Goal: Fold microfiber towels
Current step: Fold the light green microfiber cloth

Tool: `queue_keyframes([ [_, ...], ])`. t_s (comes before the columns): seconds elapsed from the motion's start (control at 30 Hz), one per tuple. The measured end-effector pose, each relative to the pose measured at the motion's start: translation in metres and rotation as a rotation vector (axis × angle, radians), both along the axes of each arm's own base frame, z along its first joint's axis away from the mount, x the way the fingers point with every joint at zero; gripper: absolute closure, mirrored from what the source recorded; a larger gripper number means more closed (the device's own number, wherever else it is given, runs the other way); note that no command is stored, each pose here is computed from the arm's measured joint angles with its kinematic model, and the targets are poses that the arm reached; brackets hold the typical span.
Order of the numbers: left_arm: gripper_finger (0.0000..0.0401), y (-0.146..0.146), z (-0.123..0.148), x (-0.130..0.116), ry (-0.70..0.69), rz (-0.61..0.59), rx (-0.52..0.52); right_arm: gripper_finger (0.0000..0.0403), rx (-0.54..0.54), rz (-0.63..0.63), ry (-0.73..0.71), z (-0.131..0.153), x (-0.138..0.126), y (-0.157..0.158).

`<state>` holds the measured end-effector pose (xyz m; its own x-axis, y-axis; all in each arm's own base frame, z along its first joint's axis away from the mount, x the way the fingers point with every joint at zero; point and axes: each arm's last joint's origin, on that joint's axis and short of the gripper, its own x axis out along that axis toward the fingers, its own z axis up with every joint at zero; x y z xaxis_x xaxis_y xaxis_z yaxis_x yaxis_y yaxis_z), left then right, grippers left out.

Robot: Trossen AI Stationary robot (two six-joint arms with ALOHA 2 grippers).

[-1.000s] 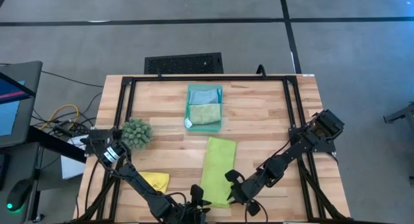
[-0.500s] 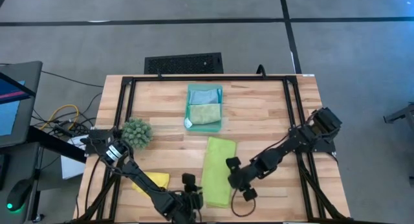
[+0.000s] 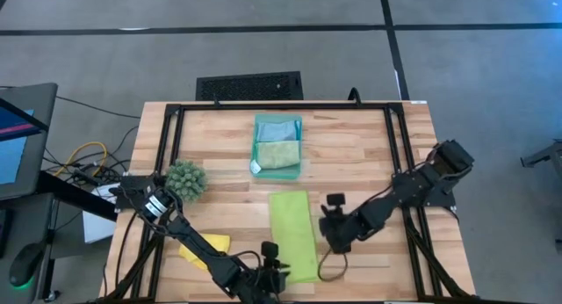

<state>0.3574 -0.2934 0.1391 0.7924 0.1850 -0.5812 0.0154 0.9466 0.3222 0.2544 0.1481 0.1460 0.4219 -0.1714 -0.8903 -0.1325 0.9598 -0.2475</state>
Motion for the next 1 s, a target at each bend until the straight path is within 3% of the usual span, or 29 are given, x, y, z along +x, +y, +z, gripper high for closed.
queue_keyframes([
  [0.23,0.0319,0.015,-0.005,-0.006,0.009,0.196,0.047,0.0305,0.192,0.266,-0.264,0.000,0.021,0.043],
  [0.4,0.0319,0.034,-0.013,-0.011,0.073,0.323,0.078,0.0305,0.429,0.461,-0.249,-0.021,0.028,0.069],
  [0.53,0.0319,0.046,-0.022,-0.013,0.096,0.372,0.084,0.0303,0.471,0.506,-0.254,-0.030,0.033,0.083],
  [0.8,0.0319,0.048,-0.026,-0.015,0.105,0.376,0.094,0.0290,0.361,0.489,-0.102,-0.032,0.030,0.092],
  [1.0,0.0319,0.055,-0.025,-0.009,0.098,0.393,0.100,0.0302,0.072,0.362,-0.064,-0.026,0.017,0.097],
])
